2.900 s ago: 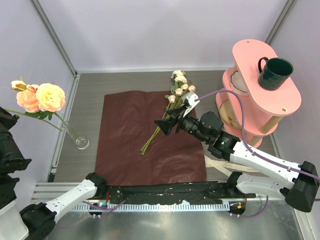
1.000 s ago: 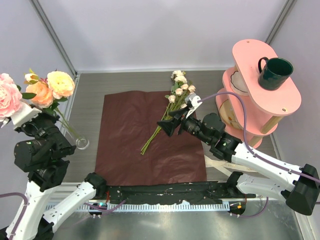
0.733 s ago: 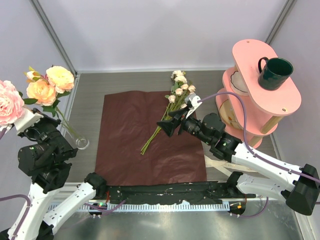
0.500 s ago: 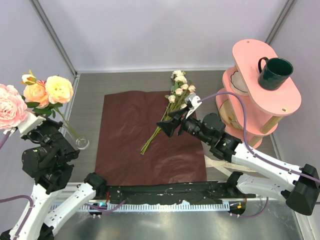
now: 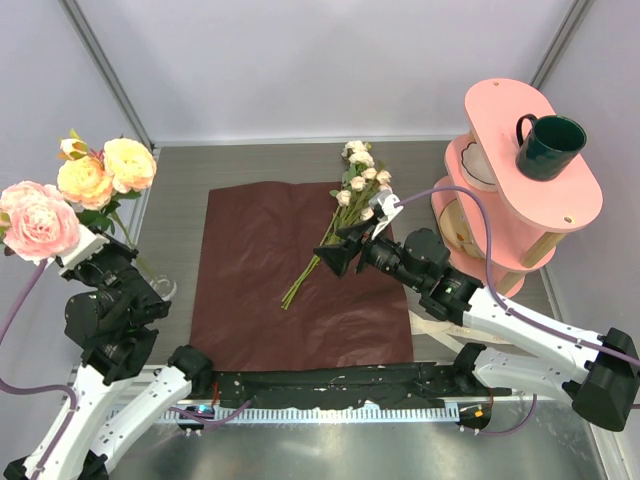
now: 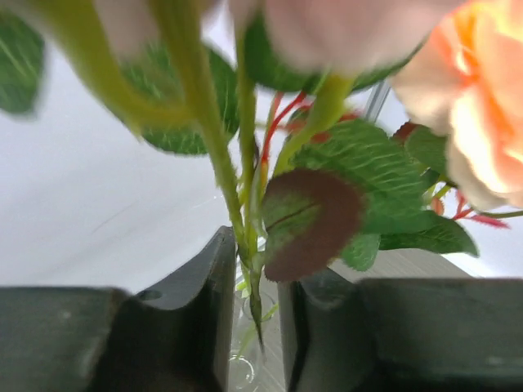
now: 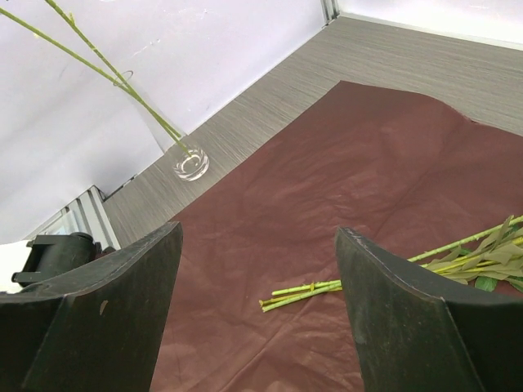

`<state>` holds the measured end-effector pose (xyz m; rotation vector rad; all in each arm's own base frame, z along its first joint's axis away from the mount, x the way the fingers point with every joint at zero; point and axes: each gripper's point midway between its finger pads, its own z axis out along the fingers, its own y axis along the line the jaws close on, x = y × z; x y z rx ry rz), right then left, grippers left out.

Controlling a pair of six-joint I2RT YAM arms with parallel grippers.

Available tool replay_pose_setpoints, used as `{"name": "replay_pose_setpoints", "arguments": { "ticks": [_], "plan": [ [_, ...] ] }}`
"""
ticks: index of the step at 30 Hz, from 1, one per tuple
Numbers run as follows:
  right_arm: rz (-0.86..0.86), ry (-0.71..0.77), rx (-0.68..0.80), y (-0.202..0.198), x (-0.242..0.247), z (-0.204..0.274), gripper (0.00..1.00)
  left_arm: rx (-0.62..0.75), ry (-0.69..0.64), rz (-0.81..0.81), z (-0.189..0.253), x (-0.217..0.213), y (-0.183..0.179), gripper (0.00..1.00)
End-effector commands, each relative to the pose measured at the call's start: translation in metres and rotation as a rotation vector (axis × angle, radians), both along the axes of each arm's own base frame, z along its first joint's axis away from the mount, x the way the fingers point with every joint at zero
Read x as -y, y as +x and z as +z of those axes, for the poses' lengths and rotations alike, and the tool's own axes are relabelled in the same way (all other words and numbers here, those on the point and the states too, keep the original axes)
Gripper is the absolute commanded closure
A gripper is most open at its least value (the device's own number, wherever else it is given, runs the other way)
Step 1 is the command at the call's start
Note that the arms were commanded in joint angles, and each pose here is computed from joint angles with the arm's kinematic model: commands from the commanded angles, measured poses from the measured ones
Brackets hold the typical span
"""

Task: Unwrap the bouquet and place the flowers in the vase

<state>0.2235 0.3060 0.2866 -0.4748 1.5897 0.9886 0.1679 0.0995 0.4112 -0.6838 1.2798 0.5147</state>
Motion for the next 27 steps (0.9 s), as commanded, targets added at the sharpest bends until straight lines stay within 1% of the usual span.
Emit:
{"name": "replay_pose_setpoints", "arguments": {
  "ticks": [1,2,3,5,6,8,9,12,13,14,15,16,17,19,21,23,24,25,27],
  "plan": [
    [-0.001,0.059,0.038,-0.001,0.003,0.02,0.19,0.057,-0.048,0.005,0.002,-0.004,-0.006,0.64],
    [-0.002,0.058,0.037,-0.001,0.003,0.019,0.19,0.058,-0.049,0.005,0.002,-0.004,-0.007,0.61],
    [-0.001,0.058,0.037,-0.001,0.002,0.019,0.19,0.059,-0.049,0.004,0.003,-0.004,-0.007,0.55],
    [0.0,0.063,0.036,-0.001,0.002,0.019,0.19,0.053,-0.043,0.001,0.003,-0.005,-0.007,0.49],
    [0.001,0.063,0.036,-0.001,0.002,0.019,0.19,0.053,-0.039,-0.004,0.003,-0.004,-0.007,0.42],
    [0.004,0.063,0.034,0.0,0.0,0.018,0.19,0.043,-0.036,-0.011,0.003,-0.004,-0.007,0.37],
    [0.006,0.062,0.031,-0.001,0.0,0.017,0.19,0.041,-0.036,-0.015,0.004,-0.004,-0.007,0.32],
    [0.006,0.062,0.029,0.0,-0.001,0.017,0.19,0.025,-0.061,-0.035,0.003,-0.004,-0.01,0.26],
    [0.007,0.062,0.027,0.0,-0.001,0.017,0.19,-0.034,-0.035,-0.045,0.001,-0.005,-0.014,0.25],
    [0.007,0.061,0.03,-0.001,-0.001,0.018,0.19,0.001,-0.09,-0.057,0.0,-0.003,-0.013,0.23],
    [0.006,0.062,0.029,-0.001,0.0,0.017,0.19,-0.002,-0.107,-0.063,-0.002,-0.004,-0.015,0.08],
    [0.006,0.063,0.03,-0.001,0.0,0.018,0.19,-0.051,-0.093,-0.064,-0.006,-0.008,-0.023,0.04],
    [0.006,0.064,0.032,-0.001,0.0,0.018,0.19,-0.01,-0.155,-0.08,-0.006,-0.006,-0.022,0.01],
    [0.009,0.065,0.028,0.0,-0.002,0.017,0.19,-0.058,-0.159,-0.094,-0.011,-0.008,-0.029,0.0],
    [0.017,0.067,0.022,-0.001,-0.003,0.017,0.19,-0.05,-0.207,-0.136,-0.015,-0.001,-0.027,0.0],
    [0.02,0.07,0.018,-0.001,-0.005,0.017,0.19,-0.093,-0.222,-0.173,-0.024,0.001,-0.031,0.0],
    [0.02,0.072,0.018,-0.001,-0.004,0.018,0.19,-0.073,-0.27,-0.19,-0.026,0.005,-0.031,0.0],
    [0.022,0.074,0.02,-0.001,-0.005,0.019,0.19,-0.117,-0.267,-0.2,-0.035,0.006,-0.033,0.0],
    [0.022,0.078,0.017,-0.002,-0.004,0.019,0.19,-0.134,-0.315,-0.25,-0.043,0.016,-0.03,0.0]
  ]
}}
